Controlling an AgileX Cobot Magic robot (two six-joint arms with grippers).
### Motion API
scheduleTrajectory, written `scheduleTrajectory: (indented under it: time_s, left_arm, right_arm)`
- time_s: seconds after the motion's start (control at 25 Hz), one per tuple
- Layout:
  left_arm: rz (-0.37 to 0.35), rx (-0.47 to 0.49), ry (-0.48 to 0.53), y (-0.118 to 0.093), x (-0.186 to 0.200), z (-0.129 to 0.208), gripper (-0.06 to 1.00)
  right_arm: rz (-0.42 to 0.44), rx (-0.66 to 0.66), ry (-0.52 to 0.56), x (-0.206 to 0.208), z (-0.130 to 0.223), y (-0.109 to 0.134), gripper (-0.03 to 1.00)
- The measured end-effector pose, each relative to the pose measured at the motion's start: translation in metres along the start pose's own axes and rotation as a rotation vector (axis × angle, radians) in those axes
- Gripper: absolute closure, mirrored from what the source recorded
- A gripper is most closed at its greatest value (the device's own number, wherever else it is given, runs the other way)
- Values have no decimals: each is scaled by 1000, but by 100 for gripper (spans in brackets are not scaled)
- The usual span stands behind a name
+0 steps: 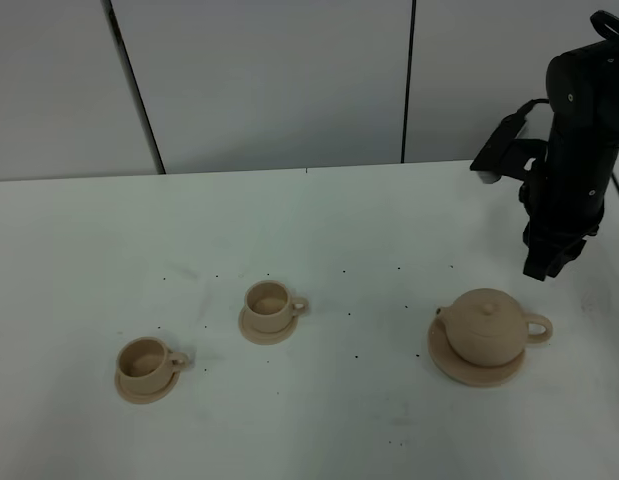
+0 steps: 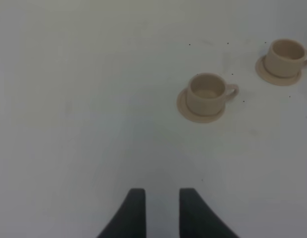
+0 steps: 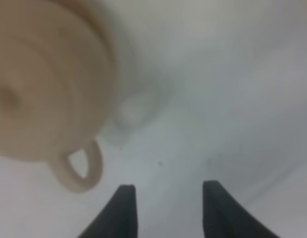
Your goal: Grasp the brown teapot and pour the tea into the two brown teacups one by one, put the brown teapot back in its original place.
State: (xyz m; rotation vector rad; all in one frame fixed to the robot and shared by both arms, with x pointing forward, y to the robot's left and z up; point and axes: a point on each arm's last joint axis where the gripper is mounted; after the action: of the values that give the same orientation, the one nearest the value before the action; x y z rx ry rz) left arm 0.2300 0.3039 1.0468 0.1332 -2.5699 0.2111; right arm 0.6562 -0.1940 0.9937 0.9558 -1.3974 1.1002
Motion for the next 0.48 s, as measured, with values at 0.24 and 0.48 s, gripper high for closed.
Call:
scheduleTrajectory:
  time_s: [0.24,0.48]
  left_arm:
    - [1,0,0,0,0,0,71]
    - [2,1,0,0,0,0,71]
  right_arm:
    - [-21,198,-57,2,-5,3,65]
    - [-27,147,-68,2,-6,3,65]
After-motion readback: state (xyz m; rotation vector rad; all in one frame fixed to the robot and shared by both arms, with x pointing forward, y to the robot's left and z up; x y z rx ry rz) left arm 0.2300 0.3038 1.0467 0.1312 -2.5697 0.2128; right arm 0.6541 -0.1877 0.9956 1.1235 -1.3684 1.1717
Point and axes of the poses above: a point on each arm's last joint axis where the gripper is mounted, x pointing back along that axis away from the gripper, y along the wrist's bending axis when the last joint is at zero, z = x × y, and after that the axes turned 12 degrees about x, right-handed
